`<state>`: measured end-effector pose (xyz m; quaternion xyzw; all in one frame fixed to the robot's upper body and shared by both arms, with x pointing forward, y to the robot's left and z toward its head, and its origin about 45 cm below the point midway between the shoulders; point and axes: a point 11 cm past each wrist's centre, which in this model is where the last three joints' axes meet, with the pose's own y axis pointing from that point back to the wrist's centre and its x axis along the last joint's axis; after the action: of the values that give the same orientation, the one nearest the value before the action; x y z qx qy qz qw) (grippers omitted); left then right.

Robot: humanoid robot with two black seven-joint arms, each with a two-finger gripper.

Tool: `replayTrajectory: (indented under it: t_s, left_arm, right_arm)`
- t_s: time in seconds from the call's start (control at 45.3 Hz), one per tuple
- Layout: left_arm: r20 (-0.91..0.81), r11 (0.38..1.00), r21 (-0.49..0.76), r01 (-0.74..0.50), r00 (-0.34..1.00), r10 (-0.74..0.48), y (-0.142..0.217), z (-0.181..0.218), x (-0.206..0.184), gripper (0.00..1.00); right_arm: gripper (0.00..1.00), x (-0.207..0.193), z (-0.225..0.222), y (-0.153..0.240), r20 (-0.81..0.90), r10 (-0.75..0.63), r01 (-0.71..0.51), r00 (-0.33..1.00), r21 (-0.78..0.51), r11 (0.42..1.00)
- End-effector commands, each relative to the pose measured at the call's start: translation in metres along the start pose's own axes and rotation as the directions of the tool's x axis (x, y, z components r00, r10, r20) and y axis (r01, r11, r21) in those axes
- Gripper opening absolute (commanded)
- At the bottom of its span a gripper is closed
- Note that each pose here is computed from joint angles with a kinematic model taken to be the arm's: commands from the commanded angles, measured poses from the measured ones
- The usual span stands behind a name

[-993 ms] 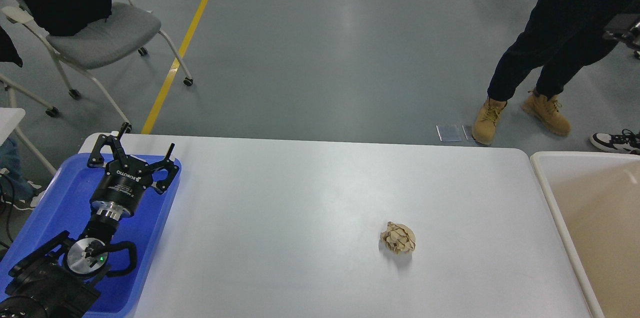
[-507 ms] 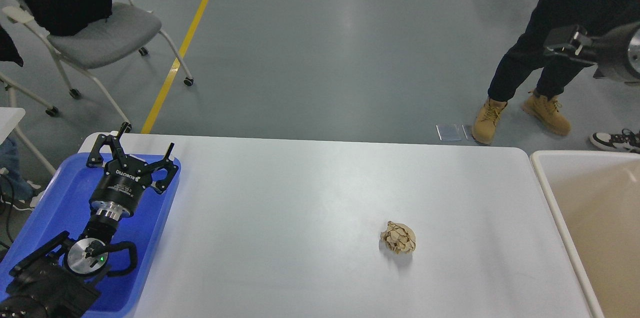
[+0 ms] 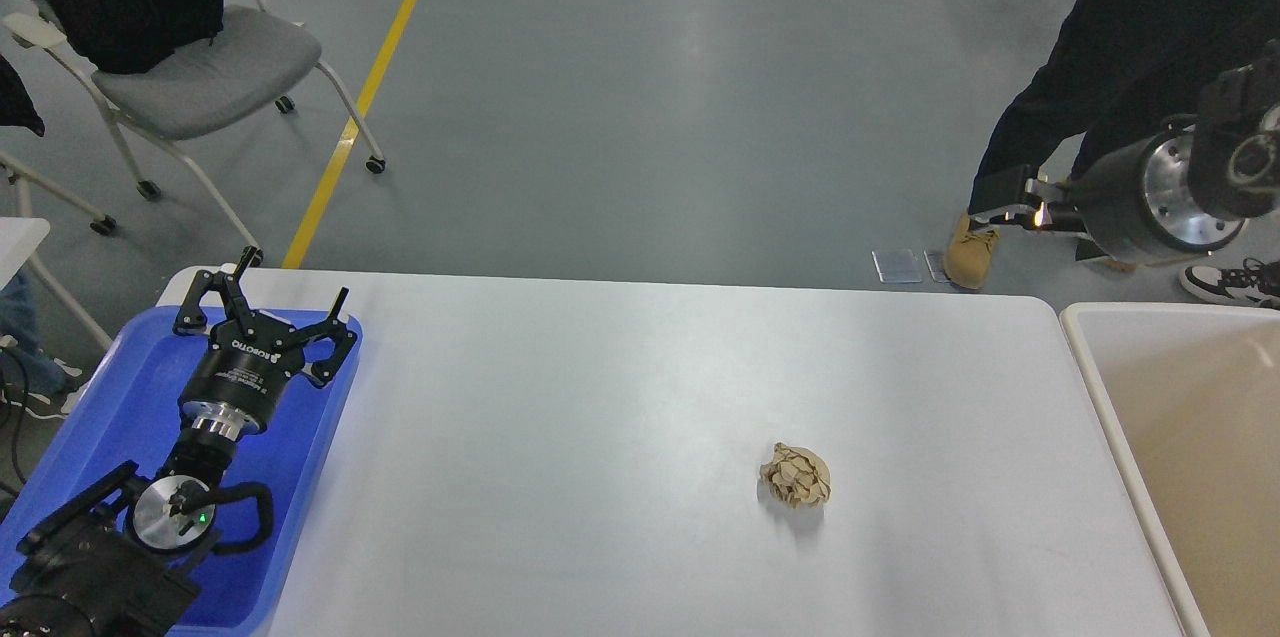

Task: Tidy desktop

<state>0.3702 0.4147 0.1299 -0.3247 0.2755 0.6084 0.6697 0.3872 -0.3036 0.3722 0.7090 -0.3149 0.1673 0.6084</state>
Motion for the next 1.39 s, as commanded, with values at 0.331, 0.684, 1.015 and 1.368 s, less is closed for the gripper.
replayTrajectory:
  t_s: [0.331,0.684,1.015,1.368]
  left_arm:
    - [0.000,1.000,-0.001,-0.001,1.000,0.001,0.000,0.000,0.000,0.99]
    - [0.000,1.000,-0.001,-0.001,1.000,0.001,0.000,0.000,0.000,0.99]
    - [0.000,1.000,-0.001,-0.001,1.000,0.001,0.000,0.000,0.000,0.99]
    - [0.000,1.000,-0.001,0.000,1.000,0.000,0.000,0.000,0.000,0.99]
  right_arm:
    - [1.00,-0.051,-0.093,0.034,-0.289,-0.248,0.269,0.925,0.034,0.963]
    - [1.00,-0.077,-0.139,0.049,-0.444,-0.355,0.394,0.822,-0.006,0.919]
    - [1.00,-0.078,-0.133,0.049,-0.447,-0.405,0.422,0.798,-0.066,0.904]
    - [1.00,-0.070,-0.108,0.045,-0.360,-0.421,0.411,0.832,-0.110,0.905]
